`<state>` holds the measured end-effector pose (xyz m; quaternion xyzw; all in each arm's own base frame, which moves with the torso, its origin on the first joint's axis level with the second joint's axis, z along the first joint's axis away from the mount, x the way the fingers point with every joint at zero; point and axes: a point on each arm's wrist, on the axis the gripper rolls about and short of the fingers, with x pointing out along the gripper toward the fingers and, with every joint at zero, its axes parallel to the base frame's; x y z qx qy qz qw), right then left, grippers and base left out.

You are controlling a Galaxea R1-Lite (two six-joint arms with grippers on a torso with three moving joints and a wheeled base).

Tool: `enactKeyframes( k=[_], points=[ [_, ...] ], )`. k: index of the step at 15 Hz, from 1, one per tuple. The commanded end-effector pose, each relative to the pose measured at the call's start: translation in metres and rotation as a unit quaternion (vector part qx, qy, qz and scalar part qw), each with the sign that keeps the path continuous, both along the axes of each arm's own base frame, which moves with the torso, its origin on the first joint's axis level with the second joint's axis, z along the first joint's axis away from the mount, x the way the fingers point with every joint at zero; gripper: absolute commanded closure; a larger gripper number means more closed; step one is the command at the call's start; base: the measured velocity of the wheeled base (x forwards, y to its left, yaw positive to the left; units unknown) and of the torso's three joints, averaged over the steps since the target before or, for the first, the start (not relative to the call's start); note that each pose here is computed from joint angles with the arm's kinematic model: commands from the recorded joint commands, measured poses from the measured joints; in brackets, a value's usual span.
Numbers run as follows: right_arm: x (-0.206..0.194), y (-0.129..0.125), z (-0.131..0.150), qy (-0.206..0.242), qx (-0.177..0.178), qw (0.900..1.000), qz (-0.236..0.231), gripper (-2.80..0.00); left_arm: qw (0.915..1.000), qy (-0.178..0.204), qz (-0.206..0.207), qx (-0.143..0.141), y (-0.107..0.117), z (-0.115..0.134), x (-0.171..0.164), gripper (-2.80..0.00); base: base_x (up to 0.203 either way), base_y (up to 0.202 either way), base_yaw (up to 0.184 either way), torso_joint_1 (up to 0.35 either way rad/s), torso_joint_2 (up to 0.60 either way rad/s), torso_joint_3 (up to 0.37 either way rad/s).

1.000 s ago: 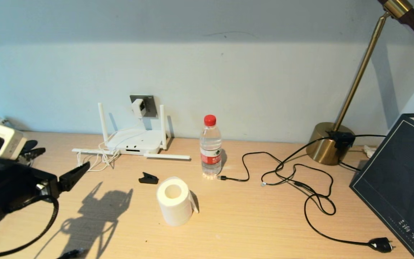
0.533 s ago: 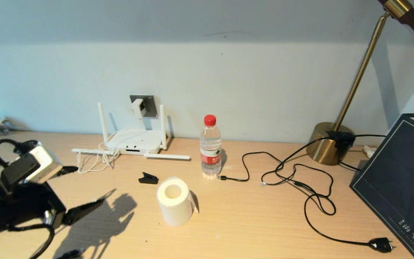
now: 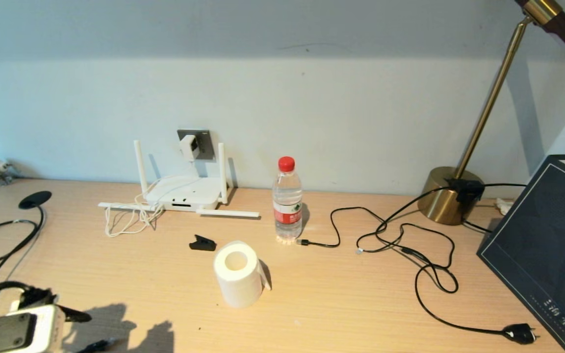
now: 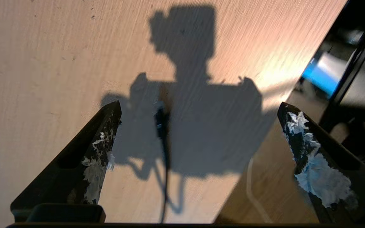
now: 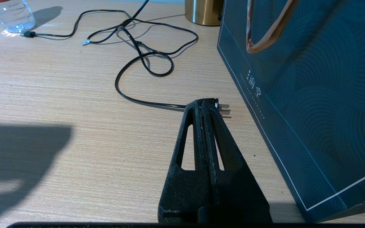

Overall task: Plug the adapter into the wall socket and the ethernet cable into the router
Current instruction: Pick up cable

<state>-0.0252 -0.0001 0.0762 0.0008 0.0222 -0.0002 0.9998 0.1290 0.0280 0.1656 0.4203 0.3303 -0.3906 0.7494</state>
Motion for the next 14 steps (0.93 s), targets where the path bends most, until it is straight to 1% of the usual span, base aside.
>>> enactKeyframes(
  k=[1,3,5,7,10,12,14],
  points=[
    [0.0,0.0,0.0,0.0,0.0,1.0,0.0,0.0,0.9958,0.007,-0.076,0.052,0.015,-0.002,0.032,-2.8,0.0,0.0,0.0,0.0,0.0,0.0],
    [0.0,0.0,0.0,0.0,0.0,1.0,0.0,0.0,0.991,0.017,-0.109,0.076,0.027,-0.008,0.054,-2.8,0.0,0.0,0.0,0.0,0.0,0.0],
    [0.0,0.0,0.0,0.001,0.0,1.0,0.0,0.0,0.9829,0.021,-0.144,0.112,0.036,-0.012,0.072,-2.8,0.0,0.0,0.0,0.0,0.0,0.0],
    [0.0,0.0,0.0,0.001,0.0,1.0,0.0,0.0,0.9817,0.033,-0.149,0.114,0.04,-0.018,0.081,-2.8,0.0,0.0,0.0,0.0,0.0,0.0],
    [0.0,0.0,0.0,0.001,0.0,1.0,0.0,0.0,0.98,0.059,-0.159,0.105,0.044,-0.033,0.098,-2.8,0.0,0.0,0.0,0.0,0.0,0.0],
    [0.0,0.0,0.0,0.001,0.0,1.0,0.0,0.0,0.978,0.072,-0.159,0.115,0.047,-0.037,0.107,-2.8,0.0,0.0,0.0,0.0,0.0,0.0],
    [0.0,0.0,0.0,0.0,0.0,1.0,0.0,0.0,0.9775,0.087,-0.16,0.106,0.049,-0.046,0.113,-2.8,0.0,0.0,0.0,0.0,0.0,0.0]
  ],
)
